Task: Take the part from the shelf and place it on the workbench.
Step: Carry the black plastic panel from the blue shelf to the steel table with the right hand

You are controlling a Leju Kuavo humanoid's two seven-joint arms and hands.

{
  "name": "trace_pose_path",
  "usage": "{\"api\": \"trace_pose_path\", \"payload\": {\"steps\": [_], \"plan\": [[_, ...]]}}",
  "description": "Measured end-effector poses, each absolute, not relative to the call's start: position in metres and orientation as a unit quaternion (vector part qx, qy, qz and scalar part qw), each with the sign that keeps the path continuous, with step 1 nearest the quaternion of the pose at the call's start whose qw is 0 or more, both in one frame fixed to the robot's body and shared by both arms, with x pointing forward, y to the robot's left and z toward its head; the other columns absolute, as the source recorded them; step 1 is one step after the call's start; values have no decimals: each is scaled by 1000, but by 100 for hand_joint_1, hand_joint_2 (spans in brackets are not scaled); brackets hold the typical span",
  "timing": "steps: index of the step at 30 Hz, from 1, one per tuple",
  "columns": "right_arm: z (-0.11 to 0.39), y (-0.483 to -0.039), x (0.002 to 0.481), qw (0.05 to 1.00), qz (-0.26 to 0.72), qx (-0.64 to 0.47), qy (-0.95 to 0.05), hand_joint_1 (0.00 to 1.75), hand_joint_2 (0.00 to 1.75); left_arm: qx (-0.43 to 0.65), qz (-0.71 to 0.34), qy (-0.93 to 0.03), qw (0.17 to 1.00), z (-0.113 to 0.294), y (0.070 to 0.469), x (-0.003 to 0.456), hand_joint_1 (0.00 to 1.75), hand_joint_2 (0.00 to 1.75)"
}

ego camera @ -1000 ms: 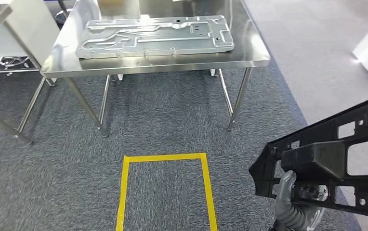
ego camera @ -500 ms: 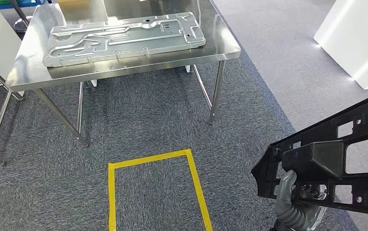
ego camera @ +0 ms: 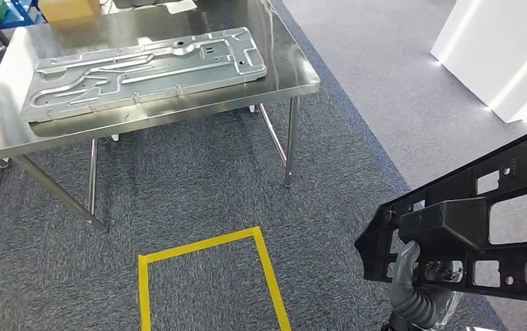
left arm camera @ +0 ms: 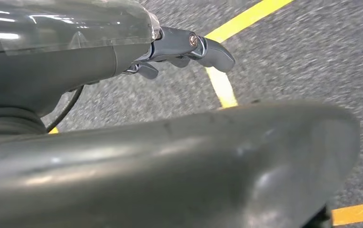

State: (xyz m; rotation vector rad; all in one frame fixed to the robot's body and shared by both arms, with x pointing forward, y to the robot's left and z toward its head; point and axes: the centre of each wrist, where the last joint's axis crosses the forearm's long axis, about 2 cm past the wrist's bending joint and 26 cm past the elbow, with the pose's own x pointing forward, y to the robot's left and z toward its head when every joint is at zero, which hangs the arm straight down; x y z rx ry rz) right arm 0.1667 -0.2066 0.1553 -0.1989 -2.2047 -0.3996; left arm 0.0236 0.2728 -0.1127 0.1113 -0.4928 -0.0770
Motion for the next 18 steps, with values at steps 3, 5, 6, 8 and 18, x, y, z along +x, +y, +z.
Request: {"api": "trace_pose_path", "payload": {"steps": [3, 5, 6, 8, 18], "plan": [[155, -205, 167, 434, -159, -79, -883, 175, 175, 59, -37, -244, 967, -113, 275, 25, 0, 0], [155, -204, 167, 438, -156, -76, -882, 175, 175, 59, -37, -246, 967, -113, 276, 26, 0, 0], [155, -204, 167, 440, -154, -75, -882, 175, 175, 59, -36, -247, 966, -113, 276, 26, 0, 0], [154, -204, 168, 448, -151, -72, -878, 175, 175, 60, -31, -247, 967, -113, 276, 27, 0, 0], [146, -205, 167, 470, -139, -69, -869, 175, 175, 60, -15, -244, 968, -112, 272, 29, 0, 0]]}}
